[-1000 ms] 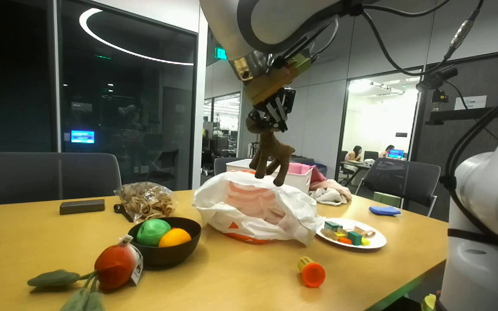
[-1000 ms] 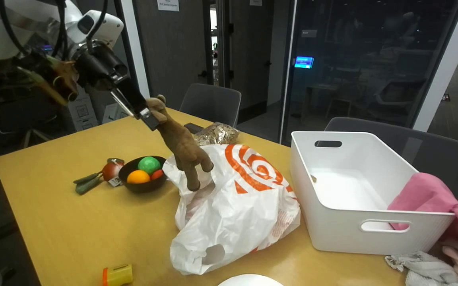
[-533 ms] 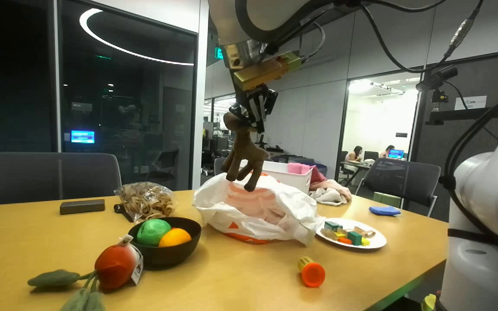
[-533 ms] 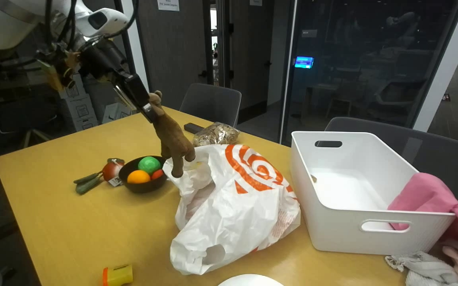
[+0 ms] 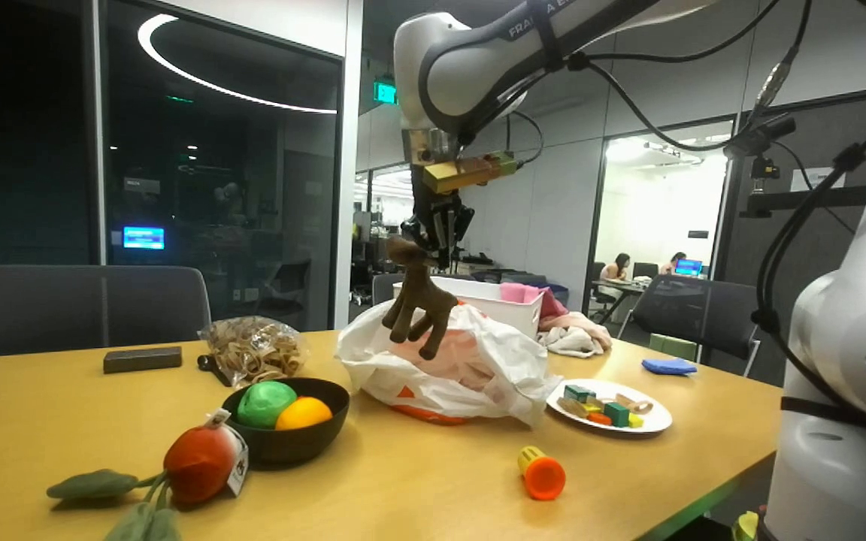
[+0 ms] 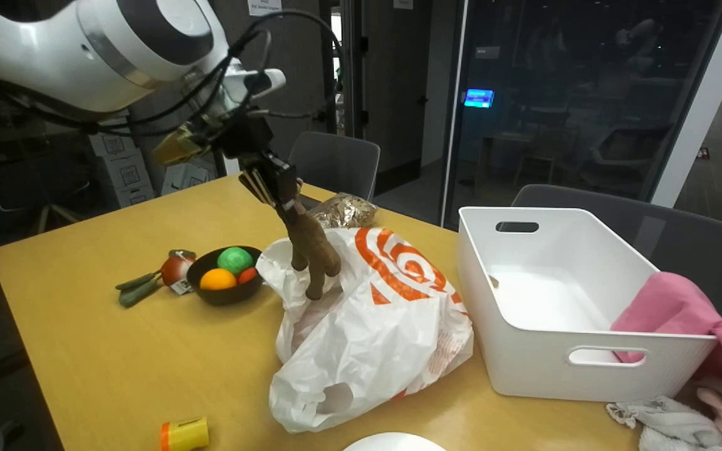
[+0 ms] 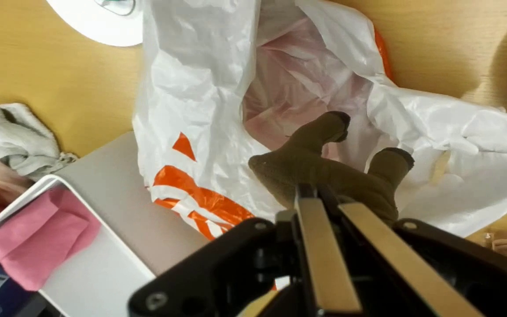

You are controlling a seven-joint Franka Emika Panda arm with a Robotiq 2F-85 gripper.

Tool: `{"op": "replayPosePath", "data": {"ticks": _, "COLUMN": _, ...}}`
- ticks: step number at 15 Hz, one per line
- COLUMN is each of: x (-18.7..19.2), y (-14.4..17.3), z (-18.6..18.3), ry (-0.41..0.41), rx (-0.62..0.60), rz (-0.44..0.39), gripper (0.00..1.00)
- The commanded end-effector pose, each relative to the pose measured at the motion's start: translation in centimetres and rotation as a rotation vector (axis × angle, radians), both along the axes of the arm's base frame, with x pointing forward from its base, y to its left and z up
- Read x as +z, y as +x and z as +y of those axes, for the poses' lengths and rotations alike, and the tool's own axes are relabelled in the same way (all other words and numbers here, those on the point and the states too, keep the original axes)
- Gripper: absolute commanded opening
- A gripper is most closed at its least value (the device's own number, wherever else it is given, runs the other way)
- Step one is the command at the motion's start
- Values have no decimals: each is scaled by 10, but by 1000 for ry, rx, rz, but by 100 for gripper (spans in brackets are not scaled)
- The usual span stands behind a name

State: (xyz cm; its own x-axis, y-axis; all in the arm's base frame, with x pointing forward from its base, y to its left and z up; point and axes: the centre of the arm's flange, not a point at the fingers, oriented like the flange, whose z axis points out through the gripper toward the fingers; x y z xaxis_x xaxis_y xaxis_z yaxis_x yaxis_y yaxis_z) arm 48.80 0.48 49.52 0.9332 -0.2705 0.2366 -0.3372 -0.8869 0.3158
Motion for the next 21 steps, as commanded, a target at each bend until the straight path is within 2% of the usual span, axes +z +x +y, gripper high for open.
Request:
{"op": "replayPosePath", "data": {"ticks": 1, "x": -7, "y": 3, "z": -28, "ry": 130, "rx": 38, "rz": 15, "gripper": 3}}
{"op": "replayPosePath", "data": {"ticks": 3, "x": -10, "y": 2, "z": -34, "ry": 197, "rx": 47, "rz": 21, "gripper": 3}}
{"op": "replayPosePath", "data": {"ticks": 6, "x": -24, "y": 9, "z": -45, "ry": 240, "rx": 59, "rz": 55, "gripper": 3}}
{"op": "replayPosePath", "data": {"ticks": 7, "x": -39, "y": 18, "z": 22, "ry": 257, "rx": 62, "rz": 69, "gripper": 4}}
{"op": "replayPosePath", "data": {"ticks": 10, "x": -76, "y": 33, "z": 51, "ry": 280, "rx": 58, "rz": 113, "gripper": 5}}
{"op": "replayPosePath", "data": {"ticks": 13, "x": -104, "y": 30, "z": 78, "ry": 221, "rx": 55, "rz": 167, "gripper": 4}}
{"op": "replayPosePath", "data": {"ticks": 15, "x": -114, "y": 27, "z": 85, "ry": 159, "rx": 1, "rz": 196, "gripper": 5}}
{"op": "replayPosePath", "data": {"ticks": 19, "x": -114, "y": 12, "z": 83, "ry": 41, "rx": -116, "rz": 194, "gripper": 5}}
{"op": "replayPosePath", "data": {"ticks": 21, "x": -109, "y": 6, "z": 83, "ry": 9, "rx": -166, "rz": 187, "gripper": 4}}
